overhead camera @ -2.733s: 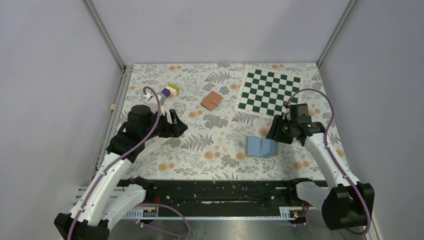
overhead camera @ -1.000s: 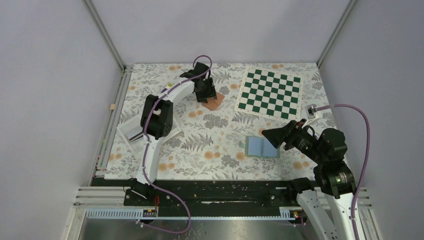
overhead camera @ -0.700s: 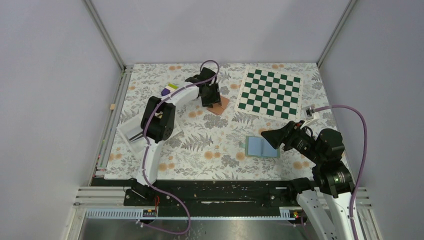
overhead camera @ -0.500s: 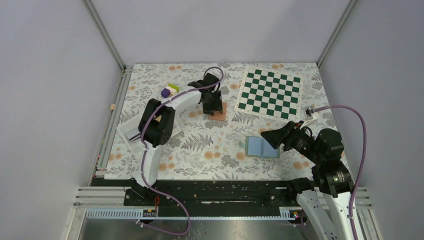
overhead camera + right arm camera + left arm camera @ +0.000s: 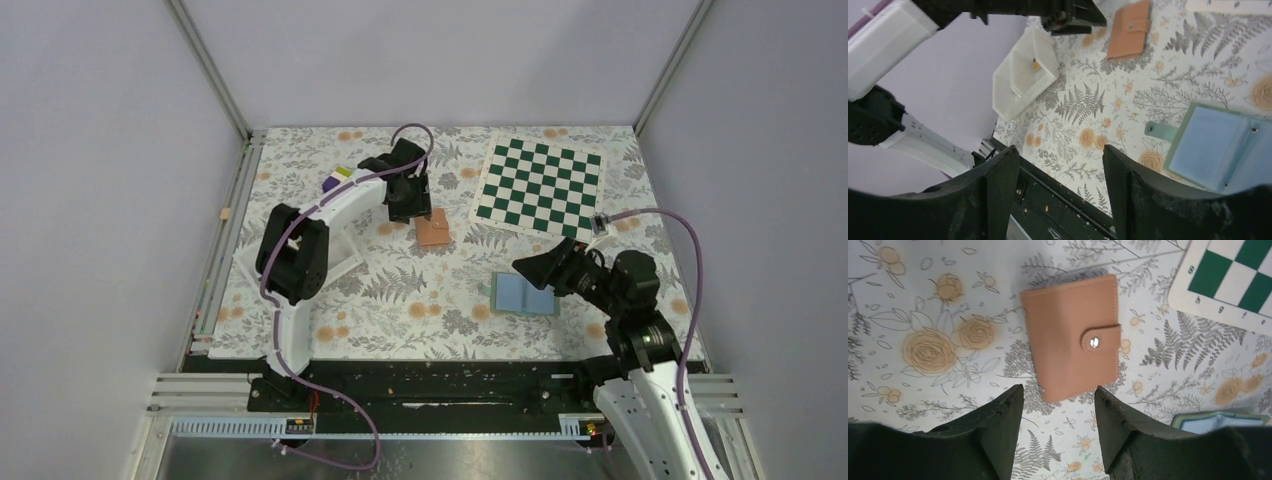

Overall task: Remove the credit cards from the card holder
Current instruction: Pick up the card holder from the center of the board.

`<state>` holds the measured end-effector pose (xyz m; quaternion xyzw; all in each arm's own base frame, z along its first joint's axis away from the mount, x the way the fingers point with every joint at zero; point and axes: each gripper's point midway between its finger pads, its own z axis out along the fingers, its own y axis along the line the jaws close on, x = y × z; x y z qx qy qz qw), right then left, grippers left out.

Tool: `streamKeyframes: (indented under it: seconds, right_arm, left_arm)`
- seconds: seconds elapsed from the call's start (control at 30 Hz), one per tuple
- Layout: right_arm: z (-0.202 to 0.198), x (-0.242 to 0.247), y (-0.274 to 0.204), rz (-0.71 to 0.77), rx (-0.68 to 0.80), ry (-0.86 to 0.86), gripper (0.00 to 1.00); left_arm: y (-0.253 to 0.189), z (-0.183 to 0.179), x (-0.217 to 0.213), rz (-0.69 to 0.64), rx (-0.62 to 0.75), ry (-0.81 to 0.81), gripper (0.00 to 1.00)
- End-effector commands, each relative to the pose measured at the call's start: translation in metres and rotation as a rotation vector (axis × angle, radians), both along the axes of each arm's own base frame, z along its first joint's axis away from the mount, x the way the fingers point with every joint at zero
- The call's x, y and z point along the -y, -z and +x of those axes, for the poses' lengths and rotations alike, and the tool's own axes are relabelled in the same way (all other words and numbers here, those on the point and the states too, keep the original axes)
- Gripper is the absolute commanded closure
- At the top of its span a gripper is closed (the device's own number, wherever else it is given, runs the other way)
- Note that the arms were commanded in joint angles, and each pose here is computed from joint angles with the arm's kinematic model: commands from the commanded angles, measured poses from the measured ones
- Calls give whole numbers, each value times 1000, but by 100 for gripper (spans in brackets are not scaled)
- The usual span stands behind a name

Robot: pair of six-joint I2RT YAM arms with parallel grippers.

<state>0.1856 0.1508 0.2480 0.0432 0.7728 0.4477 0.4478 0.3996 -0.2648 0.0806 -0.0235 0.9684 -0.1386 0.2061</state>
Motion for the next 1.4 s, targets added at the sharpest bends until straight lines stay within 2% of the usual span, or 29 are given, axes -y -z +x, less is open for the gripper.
streamKeyframes:
  seconds: [0.0,0.1,0.27,0.6,1.0,1.23,1.37]
  right_arm:
    - [19,-12,16,45,-73,-30,32]
    - [35,-14,29,37,-87,-23,32]
    - [76,-21,45,45,-87,-1,34]
    - [144,-45,121,22,-283,-58,48]
    - [180,-104,182,9,-428,-104,48]
    - [199,-93,213,-101,-464,33,46]
    - [206,-112,220,-81,-499,-22,47]
  left_arm:
    - [3,18,-11,-61,0,-41,48]
    - [3,19,-9,-150,9,-23,50]
    - [10,26,-4,-159,0,2,51]
    - [31,21,1,-181,-58,-4,52]
    - [42,-2,4,-237,-105,20,52]
    - [38,-8,5,-257,-111,27,53]
    - [38,-11,7,-270,-121,32,53]
